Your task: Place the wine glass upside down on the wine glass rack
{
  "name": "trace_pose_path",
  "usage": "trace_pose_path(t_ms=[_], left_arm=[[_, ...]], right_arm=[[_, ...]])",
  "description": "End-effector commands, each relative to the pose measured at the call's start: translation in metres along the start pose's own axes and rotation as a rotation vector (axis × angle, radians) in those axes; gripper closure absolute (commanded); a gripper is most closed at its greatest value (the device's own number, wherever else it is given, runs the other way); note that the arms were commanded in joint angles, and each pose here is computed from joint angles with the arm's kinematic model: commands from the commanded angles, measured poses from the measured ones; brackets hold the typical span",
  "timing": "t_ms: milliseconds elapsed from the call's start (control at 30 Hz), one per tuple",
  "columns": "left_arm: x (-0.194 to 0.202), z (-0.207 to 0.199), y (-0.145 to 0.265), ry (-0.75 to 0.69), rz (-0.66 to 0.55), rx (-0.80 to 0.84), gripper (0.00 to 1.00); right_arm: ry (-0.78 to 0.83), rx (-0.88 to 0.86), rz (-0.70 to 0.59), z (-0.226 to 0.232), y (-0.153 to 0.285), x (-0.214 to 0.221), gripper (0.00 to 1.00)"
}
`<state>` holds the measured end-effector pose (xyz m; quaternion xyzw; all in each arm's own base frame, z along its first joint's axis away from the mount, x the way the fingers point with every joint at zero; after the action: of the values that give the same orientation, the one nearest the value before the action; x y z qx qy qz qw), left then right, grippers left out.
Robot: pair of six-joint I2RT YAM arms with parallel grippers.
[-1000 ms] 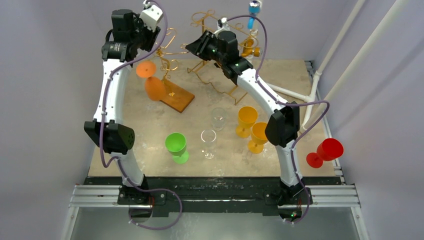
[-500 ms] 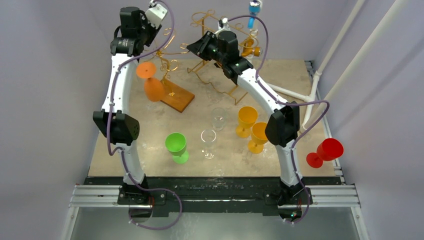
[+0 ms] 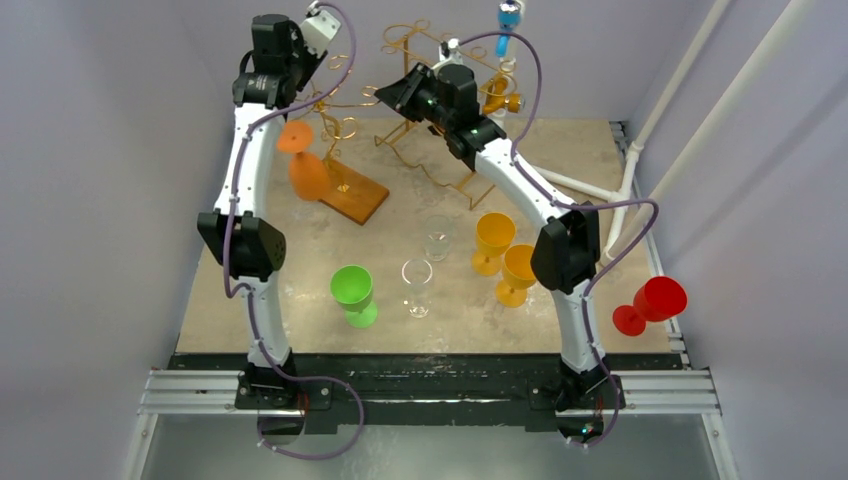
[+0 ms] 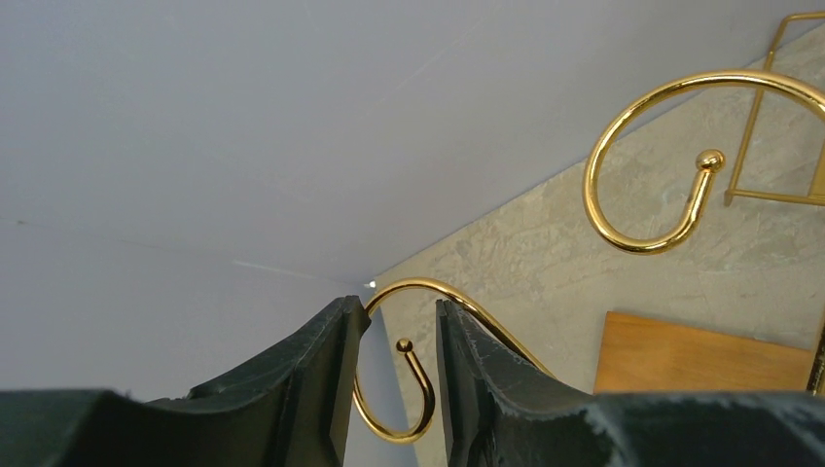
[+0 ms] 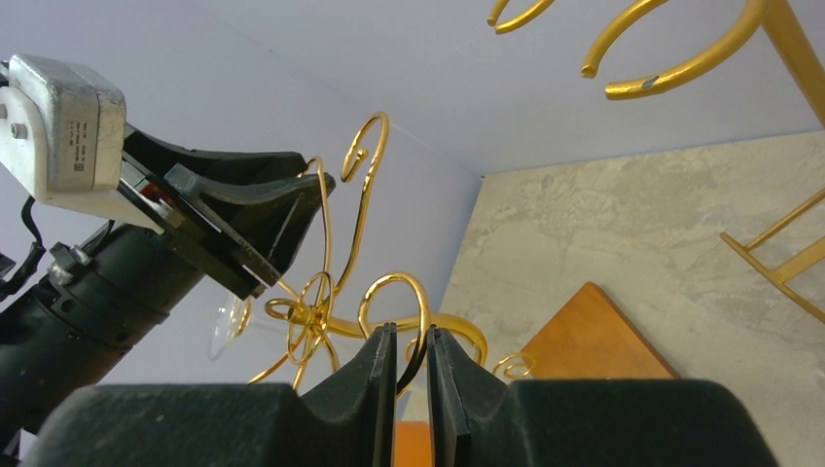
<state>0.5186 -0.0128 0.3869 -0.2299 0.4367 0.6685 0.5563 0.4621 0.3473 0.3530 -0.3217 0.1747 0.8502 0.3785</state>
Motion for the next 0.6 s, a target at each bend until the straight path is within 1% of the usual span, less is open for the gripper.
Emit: trace_pose_path(t_ms=[0,267,567], left_arm=[[-0.015,0.007,-0.002,0.000,-0.060,-0.060,0.62],[-0.020,0.003,-0.008,0.002,-0.083,-0.061,0.63],[-0.022,-0.005,-0.014,0.000,-0.096,-0.046,0.63]], right_arm=[[-0.001,-0.055,-0.002,0.023,0.013,-0.005,0.79],[-0.037,-0.027,0.058,0.030,0.017,0.012,0.78],[-0.041,-0.032,0.106,0.042,0.028,0.035,0.75]])
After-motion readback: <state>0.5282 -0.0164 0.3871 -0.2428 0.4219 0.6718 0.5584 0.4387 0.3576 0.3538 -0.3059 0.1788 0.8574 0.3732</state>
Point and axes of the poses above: each gripper's point midway between its finger pads, its own y axis back along the fingers, its own z axis along the line the jaws close on, x = y × z, the point moved 8 cm from there along y, back along the fingers, and after that the axes turned 6 degrees about y, right-handed, at the moved point
